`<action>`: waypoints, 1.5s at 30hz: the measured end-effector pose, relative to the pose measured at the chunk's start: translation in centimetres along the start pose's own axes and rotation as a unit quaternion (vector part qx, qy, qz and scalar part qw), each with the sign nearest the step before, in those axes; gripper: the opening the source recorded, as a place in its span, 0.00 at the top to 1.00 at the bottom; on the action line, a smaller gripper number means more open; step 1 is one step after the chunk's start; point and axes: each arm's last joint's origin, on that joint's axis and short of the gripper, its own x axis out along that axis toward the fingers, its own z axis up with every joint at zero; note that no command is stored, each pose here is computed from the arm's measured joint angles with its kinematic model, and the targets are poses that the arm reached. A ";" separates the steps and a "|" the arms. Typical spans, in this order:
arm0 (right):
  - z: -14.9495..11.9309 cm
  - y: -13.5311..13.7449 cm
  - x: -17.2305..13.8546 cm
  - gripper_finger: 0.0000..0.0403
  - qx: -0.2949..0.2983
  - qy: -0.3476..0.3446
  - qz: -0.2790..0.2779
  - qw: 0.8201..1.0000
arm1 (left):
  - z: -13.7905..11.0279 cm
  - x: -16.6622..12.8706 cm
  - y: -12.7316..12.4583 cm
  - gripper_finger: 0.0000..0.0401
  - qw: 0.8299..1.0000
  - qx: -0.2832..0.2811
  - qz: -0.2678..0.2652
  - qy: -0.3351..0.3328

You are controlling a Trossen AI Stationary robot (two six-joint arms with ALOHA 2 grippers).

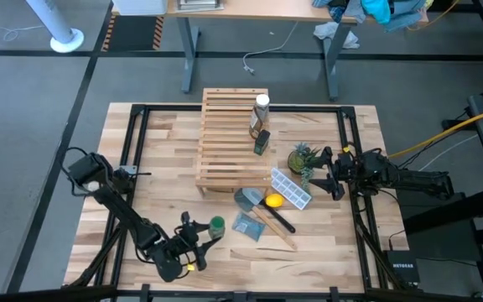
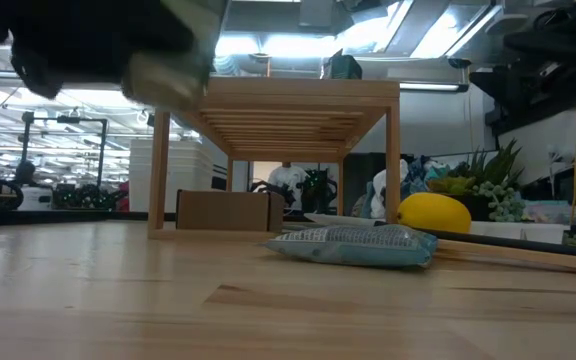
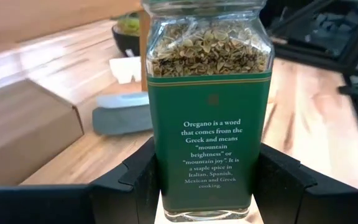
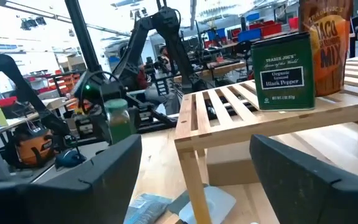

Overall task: Shelf spices
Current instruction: Remove the green seasoning bottle from the shelf

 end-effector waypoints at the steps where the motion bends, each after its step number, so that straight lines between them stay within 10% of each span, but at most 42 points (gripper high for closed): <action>1: 0.0 0.0 0.0 0.24 0.000 0.000 0.000 1.000 | -0.3 0.3 0.1 0.53 1.000 -0.002 0.003 0.003; 22: -0.3 -0.1 0.0 0.24 0.002 0.013 -0.003 1.000 | -5.3 7.7 2.2 0.53 0.998 0.008 0.043 0.035; 45: -0.7 -0.1 0.0 0.24 0.005 0.039 0.008 0.999 | -5.7 8.4 2.8 0.47 0.996 0.044 0.029 0.078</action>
